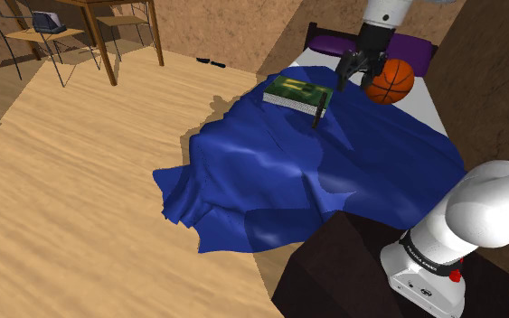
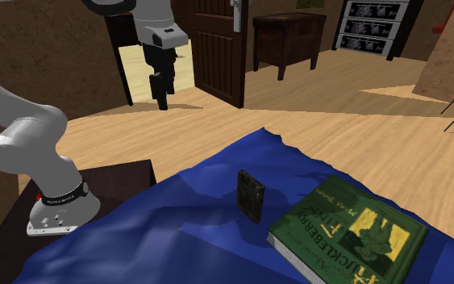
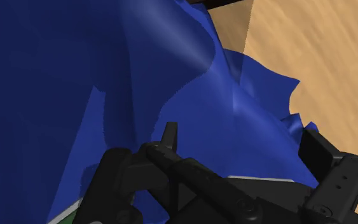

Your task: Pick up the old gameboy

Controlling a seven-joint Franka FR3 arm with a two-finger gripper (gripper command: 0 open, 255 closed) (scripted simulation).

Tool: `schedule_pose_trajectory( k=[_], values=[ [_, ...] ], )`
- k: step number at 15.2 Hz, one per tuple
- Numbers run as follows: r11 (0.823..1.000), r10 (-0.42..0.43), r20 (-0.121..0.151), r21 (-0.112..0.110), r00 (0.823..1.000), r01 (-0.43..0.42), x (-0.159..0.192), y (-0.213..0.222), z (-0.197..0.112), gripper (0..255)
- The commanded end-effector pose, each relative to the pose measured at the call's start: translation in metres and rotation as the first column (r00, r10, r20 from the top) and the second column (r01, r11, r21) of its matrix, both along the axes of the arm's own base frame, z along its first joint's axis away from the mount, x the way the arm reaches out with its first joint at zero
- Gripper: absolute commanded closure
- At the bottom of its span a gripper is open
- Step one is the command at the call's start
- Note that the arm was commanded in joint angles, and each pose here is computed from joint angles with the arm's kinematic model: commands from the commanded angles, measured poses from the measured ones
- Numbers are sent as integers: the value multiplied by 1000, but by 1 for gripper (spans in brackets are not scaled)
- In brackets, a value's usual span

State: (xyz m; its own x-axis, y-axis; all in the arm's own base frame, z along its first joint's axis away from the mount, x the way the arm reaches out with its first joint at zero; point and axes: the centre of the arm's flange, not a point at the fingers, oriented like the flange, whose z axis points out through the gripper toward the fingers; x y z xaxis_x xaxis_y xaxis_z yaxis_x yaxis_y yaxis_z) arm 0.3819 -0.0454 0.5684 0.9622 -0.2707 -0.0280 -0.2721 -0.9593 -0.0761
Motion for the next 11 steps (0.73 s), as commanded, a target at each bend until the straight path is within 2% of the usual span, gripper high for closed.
schedule_pose_trajectory(
  k=[1,6,11],
  values=[
    [999,-38,0,-9,999,38,19,-14,-13,0],
    [991,-129,-2,-32,992,129,62,-47,-45,0],
    [974,-220,-2,-55,975,220,102,-85,-77,0]
  ],
)
